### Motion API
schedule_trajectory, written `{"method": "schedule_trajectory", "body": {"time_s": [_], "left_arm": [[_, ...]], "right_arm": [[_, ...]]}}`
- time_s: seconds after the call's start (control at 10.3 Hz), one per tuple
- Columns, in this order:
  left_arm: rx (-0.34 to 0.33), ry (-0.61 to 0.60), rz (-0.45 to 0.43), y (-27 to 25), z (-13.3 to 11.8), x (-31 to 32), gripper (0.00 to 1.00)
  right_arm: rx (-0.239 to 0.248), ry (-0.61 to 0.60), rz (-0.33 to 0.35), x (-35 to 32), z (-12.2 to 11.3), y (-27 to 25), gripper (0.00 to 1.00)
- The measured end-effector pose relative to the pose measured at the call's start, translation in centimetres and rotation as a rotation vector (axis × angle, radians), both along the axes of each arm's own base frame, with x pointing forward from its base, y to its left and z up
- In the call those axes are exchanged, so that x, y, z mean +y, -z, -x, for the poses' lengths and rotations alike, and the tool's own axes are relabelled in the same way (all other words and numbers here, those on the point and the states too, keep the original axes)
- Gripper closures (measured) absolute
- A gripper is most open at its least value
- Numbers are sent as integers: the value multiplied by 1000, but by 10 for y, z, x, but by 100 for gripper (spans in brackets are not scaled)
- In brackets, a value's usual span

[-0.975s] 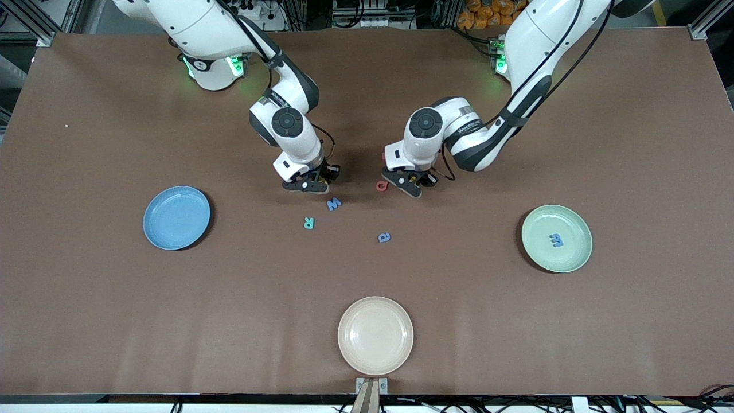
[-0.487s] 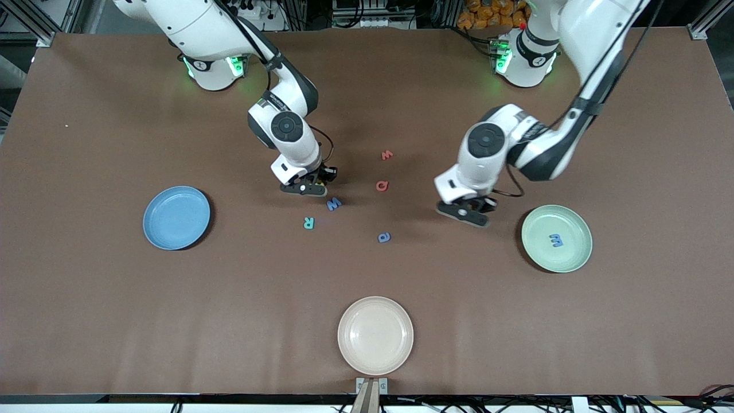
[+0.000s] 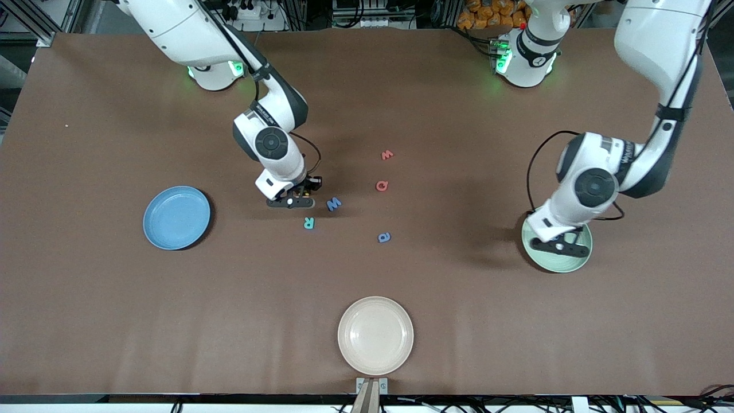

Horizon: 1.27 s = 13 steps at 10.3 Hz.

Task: Sort uppercase to blue plate, lowercase to green plate
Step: 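Drop the h on the green plate while the right gripper carries H, then lower the H onto the blue plate while the left gripper grasps g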

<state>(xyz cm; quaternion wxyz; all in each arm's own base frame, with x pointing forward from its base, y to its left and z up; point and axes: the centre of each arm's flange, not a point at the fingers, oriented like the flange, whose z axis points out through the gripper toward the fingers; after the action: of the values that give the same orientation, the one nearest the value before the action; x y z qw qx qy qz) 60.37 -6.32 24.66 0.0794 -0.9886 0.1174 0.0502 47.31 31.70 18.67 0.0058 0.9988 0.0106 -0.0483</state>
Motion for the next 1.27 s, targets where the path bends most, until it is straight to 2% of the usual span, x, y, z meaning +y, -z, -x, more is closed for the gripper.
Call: {"method": "schedule_trajectory", "body": {"time_s": [0.1, 0.19, 0.39, 0.58, 0.68, 0.97, 1.17, 1.27], "left_arm": [[18, -7, 1, 12, -4, 20, 73], [26, -12, 1, 24, -6, 28, 63], [19, 1, 9, 29, -11, 18, 36], [-24, 79, 36, 0, -15, -33, 7], [-49, 143, 53, -18, -13, -75, 0], [-86, 347, 81, -44, 19, -214, 0], [-120, 417, 122, -65, 35, -275, 0], [-116, 427, 152, -68, 42, -297, 0]], "right_arm": [[10, -31, 11, -10, -9, -4, 66], [24, -67, 29, -22, -20, -10, 66], [38, -145, 53, -62, -46, -26, 66], [38, -227, 67, -108, -66, -34, 66], [42, -271, 75, -134, -75, -34, 66], [68, -400, 89, -217, -96, -38, 67], [120, -437, 52, -264, -99, -49, 67], [129, -461, 39, -283, -101, -56, 67]]}}
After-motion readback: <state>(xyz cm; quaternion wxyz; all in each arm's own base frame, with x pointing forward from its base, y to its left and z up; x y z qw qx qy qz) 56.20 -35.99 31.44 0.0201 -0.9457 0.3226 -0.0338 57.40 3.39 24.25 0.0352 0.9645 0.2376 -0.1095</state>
